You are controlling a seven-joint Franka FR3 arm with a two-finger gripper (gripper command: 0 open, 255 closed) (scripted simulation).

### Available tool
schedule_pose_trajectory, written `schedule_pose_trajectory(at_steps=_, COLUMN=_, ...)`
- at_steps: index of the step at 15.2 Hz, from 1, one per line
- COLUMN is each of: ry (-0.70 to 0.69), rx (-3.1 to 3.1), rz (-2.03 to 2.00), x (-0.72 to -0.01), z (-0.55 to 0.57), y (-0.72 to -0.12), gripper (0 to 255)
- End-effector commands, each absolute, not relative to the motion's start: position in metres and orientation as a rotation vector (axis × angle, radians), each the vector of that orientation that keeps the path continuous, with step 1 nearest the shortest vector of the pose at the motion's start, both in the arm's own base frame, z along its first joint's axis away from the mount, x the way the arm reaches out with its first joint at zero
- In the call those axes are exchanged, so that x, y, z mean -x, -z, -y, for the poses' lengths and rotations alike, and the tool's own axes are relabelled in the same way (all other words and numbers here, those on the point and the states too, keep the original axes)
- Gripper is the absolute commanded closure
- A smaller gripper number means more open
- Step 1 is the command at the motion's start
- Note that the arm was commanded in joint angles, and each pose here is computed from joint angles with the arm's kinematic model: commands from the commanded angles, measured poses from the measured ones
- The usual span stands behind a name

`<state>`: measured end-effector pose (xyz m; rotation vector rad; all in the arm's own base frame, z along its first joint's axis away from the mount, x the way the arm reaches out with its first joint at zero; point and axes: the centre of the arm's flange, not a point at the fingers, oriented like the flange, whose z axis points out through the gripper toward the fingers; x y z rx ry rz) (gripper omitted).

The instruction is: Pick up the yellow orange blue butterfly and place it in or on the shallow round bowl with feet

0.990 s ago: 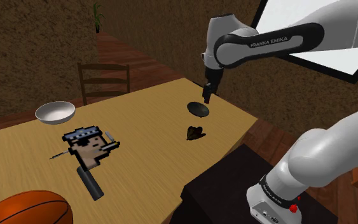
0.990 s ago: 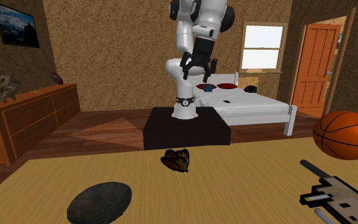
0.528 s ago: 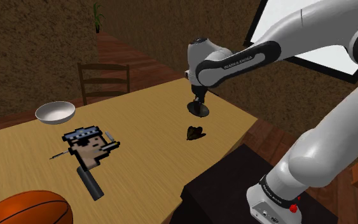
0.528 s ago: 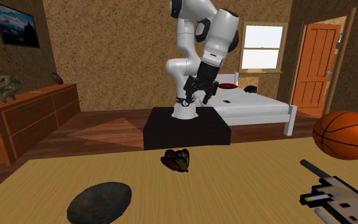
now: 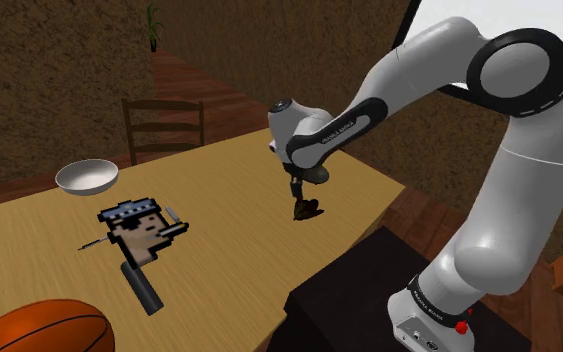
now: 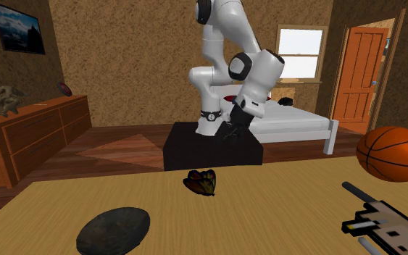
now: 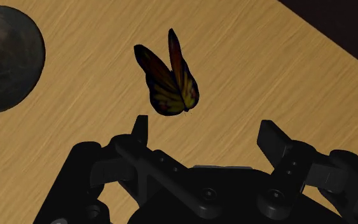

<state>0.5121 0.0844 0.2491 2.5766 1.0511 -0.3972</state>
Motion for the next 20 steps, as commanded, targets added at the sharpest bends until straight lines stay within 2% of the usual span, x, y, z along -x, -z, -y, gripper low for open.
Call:
schedule_pose_trajectory(at_steps=1, ry=0.428, rx=-2.524, rz=-1.118, x=-0.516, z=-0.089, y=-0.222, gripper=0)
schedule_pose_trajectory(at_steps=10, ry=0.558, rx=-2.276, rz=-1.389, x=-0.532, z=-0.104, y=-0.096, gripper=0)
schedule_pose_trajectory(at_steps=20, ry=0.56, rx=-2.272, rz=-1.393, x=-0.528, z=-0.082, y=-0.06, gripper=0)
